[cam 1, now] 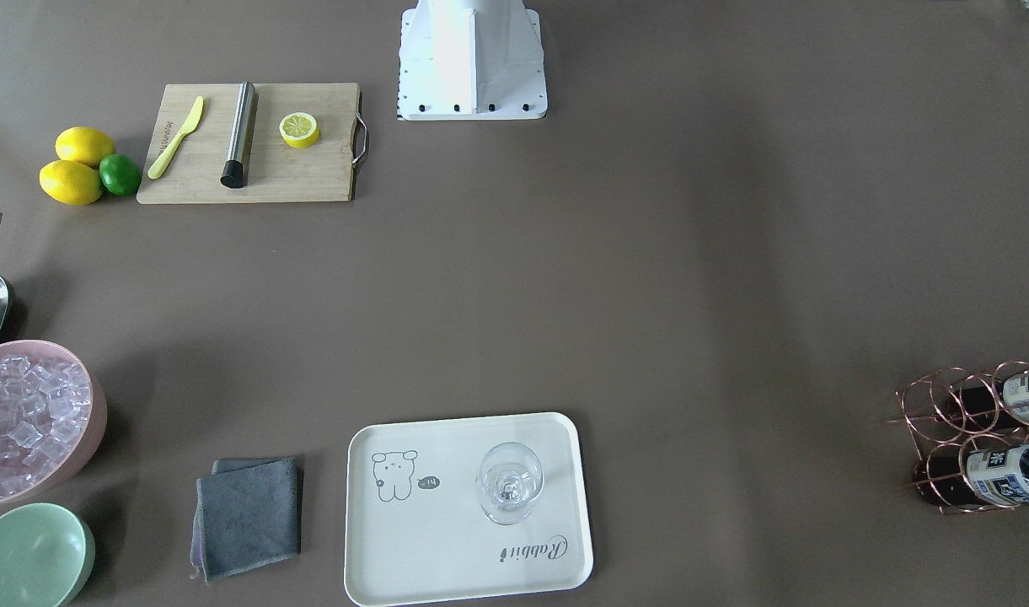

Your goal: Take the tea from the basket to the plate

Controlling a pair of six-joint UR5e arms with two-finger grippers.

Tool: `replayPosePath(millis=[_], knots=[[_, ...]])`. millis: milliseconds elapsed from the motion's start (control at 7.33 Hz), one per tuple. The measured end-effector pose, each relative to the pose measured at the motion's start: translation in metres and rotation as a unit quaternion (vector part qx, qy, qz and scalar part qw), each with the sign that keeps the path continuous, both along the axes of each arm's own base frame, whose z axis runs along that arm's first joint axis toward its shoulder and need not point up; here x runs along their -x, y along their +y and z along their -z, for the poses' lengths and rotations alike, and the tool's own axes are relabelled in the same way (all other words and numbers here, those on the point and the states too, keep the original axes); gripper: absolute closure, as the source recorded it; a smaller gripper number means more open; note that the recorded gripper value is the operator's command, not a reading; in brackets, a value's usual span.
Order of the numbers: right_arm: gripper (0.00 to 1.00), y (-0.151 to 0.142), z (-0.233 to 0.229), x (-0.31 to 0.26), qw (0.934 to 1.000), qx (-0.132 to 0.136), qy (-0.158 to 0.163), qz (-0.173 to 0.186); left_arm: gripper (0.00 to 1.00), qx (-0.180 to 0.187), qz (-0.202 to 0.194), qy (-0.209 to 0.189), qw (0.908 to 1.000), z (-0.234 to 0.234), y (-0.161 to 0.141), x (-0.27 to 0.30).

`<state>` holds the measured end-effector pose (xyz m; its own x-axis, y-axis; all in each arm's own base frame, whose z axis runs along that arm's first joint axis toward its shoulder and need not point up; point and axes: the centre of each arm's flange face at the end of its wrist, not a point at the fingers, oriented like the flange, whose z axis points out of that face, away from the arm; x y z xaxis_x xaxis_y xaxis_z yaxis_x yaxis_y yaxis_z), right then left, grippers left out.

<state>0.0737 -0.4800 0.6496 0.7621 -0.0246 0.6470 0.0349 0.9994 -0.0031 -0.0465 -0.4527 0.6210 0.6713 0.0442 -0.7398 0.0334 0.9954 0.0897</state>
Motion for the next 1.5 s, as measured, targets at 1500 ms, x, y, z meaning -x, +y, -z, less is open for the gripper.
replayPosePath(millis=[1500], knots=[[0.00,0.0014,-0.0099,0.0003,0.9999,0.010,0.001,0.001,0.02,0.000,0.003,-0.007,1.0000,-0.0007,0.0020,0.0027]])
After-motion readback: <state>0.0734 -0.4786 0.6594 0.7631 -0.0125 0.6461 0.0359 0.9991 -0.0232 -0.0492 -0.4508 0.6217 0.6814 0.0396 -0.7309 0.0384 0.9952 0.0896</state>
